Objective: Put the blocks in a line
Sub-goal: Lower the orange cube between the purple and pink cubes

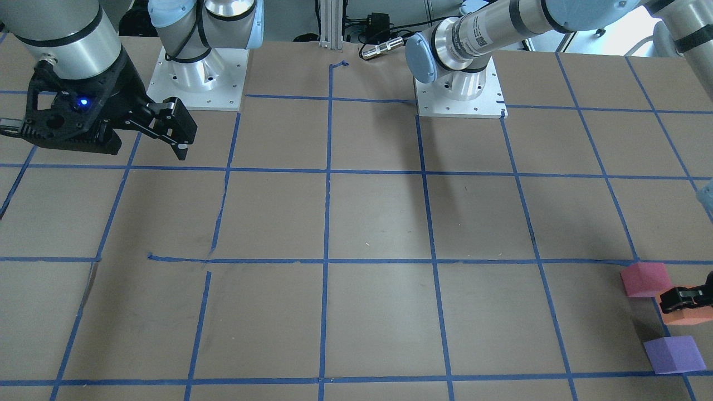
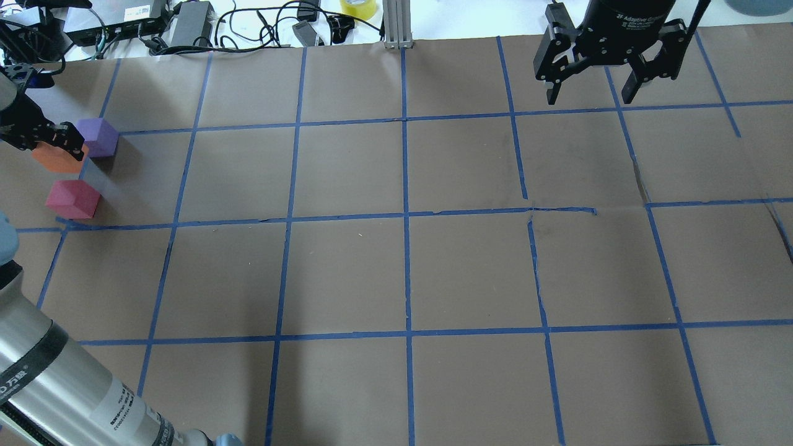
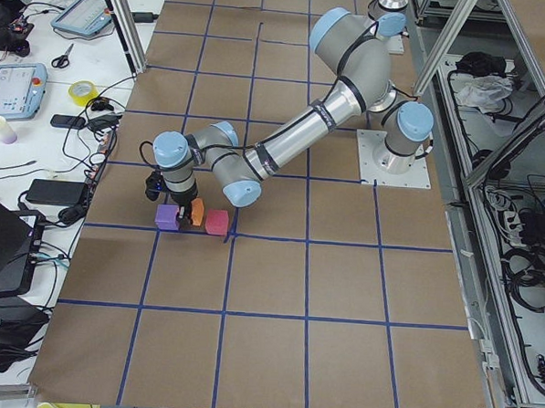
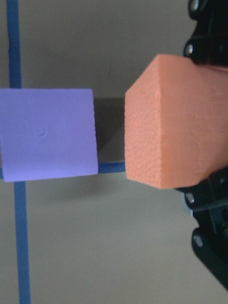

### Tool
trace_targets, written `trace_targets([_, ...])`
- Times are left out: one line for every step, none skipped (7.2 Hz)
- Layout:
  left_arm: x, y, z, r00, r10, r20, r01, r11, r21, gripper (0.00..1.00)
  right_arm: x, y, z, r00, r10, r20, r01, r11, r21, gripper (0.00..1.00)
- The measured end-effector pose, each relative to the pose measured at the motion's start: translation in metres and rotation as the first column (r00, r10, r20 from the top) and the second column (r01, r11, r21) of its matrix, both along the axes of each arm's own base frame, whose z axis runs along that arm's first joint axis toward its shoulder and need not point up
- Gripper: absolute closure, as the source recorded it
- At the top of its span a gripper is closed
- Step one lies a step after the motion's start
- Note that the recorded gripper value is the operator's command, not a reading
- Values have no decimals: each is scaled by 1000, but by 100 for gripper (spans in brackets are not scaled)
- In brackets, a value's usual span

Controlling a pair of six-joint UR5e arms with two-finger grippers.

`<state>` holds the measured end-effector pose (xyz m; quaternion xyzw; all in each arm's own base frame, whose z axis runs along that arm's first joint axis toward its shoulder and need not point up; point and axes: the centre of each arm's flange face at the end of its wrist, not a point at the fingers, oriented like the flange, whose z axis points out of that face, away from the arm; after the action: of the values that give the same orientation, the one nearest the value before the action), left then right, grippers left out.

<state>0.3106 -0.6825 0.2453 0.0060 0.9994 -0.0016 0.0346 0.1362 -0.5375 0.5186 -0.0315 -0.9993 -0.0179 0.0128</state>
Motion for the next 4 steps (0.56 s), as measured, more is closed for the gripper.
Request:
trace_targets([1, 0, -2, 1000, 2, 4, -2, 1000, 5, 100, 0, 0, 0, 1000, 0, 0, 0, 1000, 1, 0])
trace_targets([1, 0, -6, 1000, 2, 4, -2, 1000, 10, 100, 0, 0, -1, 1000, -1, 0, 1, 1000, 2, 0])
trace_targets([2, -1, -11, 1000, 2, 2, -2, 1000, 16, 100, 0, 0, -1, 1000, -1, 0, 1, 1000, 2, 0])
trace_targets([2, -2, -16, 1000, 2, -3, -2, 1000, 19, 100, 0, 0, -1, 1000, -1, 0, 1, 1000, 2, 0])
